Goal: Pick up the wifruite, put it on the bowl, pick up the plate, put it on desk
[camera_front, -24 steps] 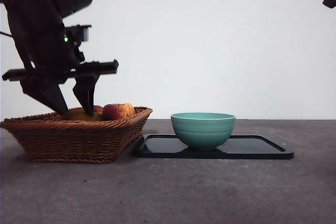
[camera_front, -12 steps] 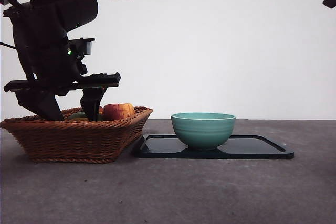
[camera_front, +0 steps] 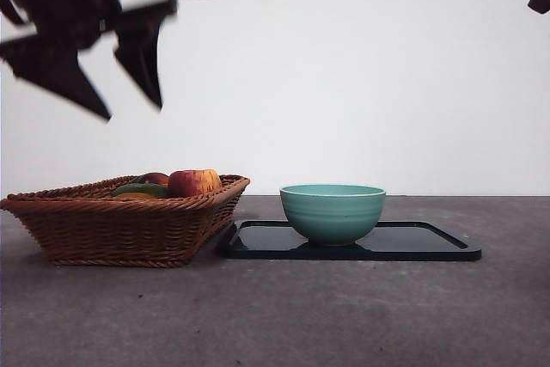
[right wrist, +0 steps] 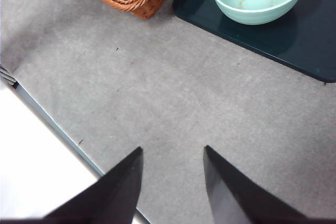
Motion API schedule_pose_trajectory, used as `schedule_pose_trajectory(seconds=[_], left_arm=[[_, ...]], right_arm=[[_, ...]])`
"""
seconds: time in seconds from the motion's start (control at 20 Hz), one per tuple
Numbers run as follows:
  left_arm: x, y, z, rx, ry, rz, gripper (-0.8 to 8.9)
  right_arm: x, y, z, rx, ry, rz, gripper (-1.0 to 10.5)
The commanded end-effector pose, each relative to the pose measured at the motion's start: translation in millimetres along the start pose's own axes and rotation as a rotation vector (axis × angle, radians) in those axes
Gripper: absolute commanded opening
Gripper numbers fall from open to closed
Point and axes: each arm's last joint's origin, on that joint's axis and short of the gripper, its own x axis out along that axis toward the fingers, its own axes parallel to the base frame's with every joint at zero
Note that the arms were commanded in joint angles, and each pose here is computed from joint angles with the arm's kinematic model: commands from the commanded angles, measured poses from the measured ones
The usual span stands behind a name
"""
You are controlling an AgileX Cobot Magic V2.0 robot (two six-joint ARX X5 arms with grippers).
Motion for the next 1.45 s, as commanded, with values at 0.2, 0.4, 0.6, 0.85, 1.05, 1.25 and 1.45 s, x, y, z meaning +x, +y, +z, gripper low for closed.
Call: schedule_pose_trajectory(seconds=[0.2,0.4,0.6,0.85,1.05,1.25,1.45], left_arm=[[-59,-10,-7,0.154,0.023,-0.36,3.12],[-90,-7,-22,0.231,0.075,-0.478,3.12],[-101,-4,-31,0.278,0.113,-0.475,3.09],[-102,-3,-34,0.288,0.134,-0.479,3.09],[-102,-3,-33,0.299,0.13,-0.48,3.09],[-102,-3,-33,0.299,0.13,-0.48,3.09],[-102,-3,-33,0.299,0.13,-0.48,3.09]], right_arm=[[0,1,2,-0.019,-0.009,0.007,1.8],[0,1,2,-0.019,-0.009,0.007,1.8],[0,1,2,-0.019,-0.009,0.007,1.8],[0,1,2,-0.016,-0.009,0.007,1.8],[0,1,2,-0.016,-0.009,0.007,1.8],[0,1,3,0.017,-0.014,0.004,1.9],[1,1,17,0.111,-0.132,-0.011,3.0]])
